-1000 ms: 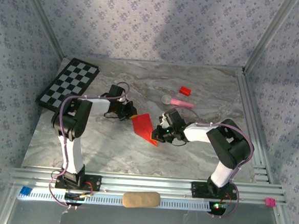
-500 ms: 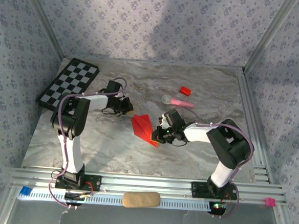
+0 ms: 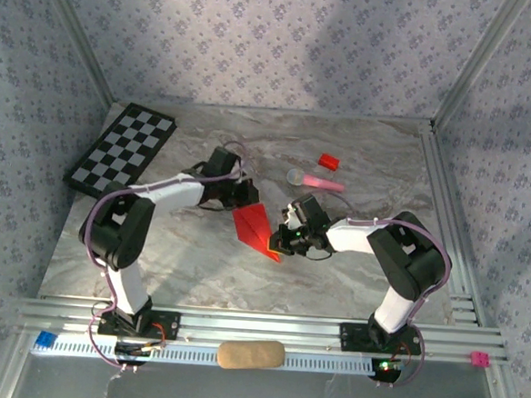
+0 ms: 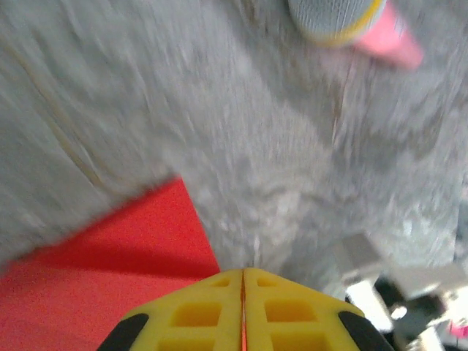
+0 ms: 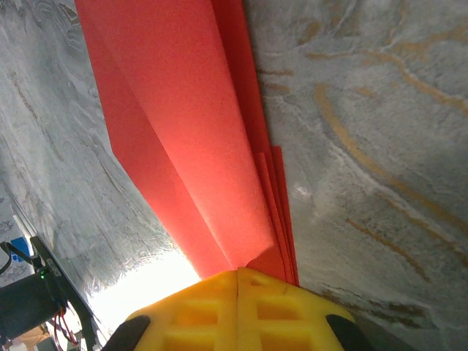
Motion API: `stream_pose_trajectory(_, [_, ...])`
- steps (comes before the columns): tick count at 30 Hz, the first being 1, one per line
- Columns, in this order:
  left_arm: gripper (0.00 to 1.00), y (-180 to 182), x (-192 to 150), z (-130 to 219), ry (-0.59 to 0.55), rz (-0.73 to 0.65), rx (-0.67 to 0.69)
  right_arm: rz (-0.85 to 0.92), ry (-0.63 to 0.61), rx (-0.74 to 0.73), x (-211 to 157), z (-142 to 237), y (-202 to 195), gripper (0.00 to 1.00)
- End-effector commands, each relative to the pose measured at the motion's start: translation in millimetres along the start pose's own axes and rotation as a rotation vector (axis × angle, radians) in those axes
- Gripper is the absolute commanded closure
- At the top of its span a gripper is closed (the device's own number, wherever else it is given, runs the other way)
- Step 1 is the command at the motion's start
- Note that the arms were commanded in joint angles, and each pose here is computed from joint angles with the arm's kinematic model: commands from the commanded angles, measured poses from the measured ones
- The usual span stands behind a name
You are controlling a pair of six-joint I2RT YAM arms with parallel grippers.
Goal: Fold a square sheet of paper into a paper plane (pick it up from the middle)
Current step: Fourth fold the wing at the center of the table.
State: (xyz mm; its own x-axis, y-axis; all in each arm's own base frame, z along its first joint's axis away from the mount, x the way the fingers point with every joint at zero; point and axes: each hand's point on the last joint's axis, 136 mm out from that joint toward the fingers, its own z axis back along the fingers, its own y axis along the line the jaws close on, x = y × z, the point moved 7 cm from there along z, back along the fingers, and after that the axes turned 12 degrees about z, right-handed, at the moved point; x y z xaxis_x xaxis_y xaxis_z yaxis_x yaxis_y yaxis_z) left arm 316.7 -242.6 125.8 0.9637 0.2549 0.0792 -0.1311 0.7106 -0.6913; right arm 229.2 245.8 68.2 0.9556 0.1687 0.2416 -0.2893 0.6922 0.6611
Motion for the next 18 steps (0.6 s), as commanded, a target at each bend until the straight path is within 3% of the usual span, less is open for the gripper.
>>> stream_pose_trajectory(1, [0.9,13.8,-16.3,-13.4,0.054,0.032,0.011,-0.102,0.112,-0.132,-29.1,-2.1,-26.2,1.0])
stream_pose_trajectory(8, [0.91,38.7,-26.9,-30.6,0.068,0.062,0.044,-0.104,0.11,-0.13,-29.2,-1.6,-26.1,1.0])
stream_pose_trajectory(15, [0.95,76.3,-29.3,-34.9,0.025,0.084,0.264,-0.056,0.073,-0.088,-18.4,7.4,-8.2,1.0])
stream_pose_trajectory(18, [0.96,82.1,-31.7,-34.9,0.035,0.08,0.284,-0.065,0.094,-0.118,-30.2,8.1,-13.9,1.0])
